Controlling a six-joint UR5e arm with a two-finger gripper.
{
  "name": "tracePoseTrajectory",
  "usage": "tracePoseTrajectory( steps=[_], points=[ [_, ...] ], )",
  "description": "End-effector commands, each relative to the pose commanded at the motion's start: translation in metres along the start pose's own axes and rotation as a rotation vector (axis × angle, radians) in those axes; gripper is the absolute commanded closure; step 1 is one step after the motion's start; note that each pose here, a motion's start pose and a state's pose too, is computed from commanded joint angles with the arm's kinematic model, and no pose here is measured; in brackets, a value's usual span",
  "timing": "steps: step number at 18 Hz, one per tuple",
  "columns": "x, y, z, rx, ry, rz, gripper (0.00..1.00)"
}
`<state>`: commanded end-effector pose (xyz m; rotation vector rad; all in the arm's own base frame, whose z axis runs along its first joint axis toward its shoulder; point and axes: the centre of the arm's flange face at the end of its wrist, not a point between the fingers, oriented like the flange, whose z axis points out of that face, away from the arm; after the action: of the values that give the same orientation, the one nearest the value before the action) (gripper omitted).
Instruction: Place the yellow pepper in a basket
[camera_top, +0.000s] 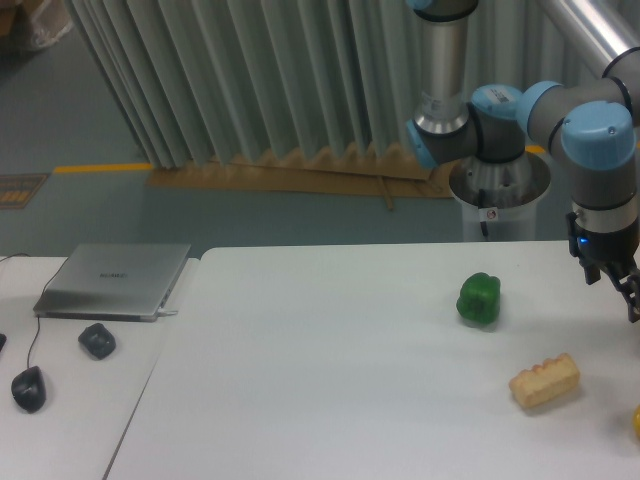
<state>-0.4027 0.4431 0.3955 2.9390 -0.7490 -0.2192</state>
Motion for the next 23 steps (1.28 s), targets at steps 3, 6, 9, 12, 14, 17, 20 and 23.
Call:
tracePoseTrajectory(
  steps=[3,6,9,12,14,17,20,23],
  points=[
    [0.002,0.0,0.002,0.003,0.003,-0.001,0.0],
    [-0.003,0.001,0.006,-0.01,0.003,-0.01,0.0],
    [-0.01,0.022,0.006,-0.011,-0.002,-0.032,0.0],
    [-0.017,0.045,0.01,-0.014,0.003,0.027,0.0],
    [-0.022,0.07,0.016,-0.017,0.017,0.125,0.0],
    [-0.028,0.103,0.022,-0.021,0.03,0.213,0.0],
    [-0.031,0.142,0.031,-0.012,0.046,0.357,0.0],
    [-0.035,0.179,0.043,0.049,0.042,0.341,0.0]
  ],
)
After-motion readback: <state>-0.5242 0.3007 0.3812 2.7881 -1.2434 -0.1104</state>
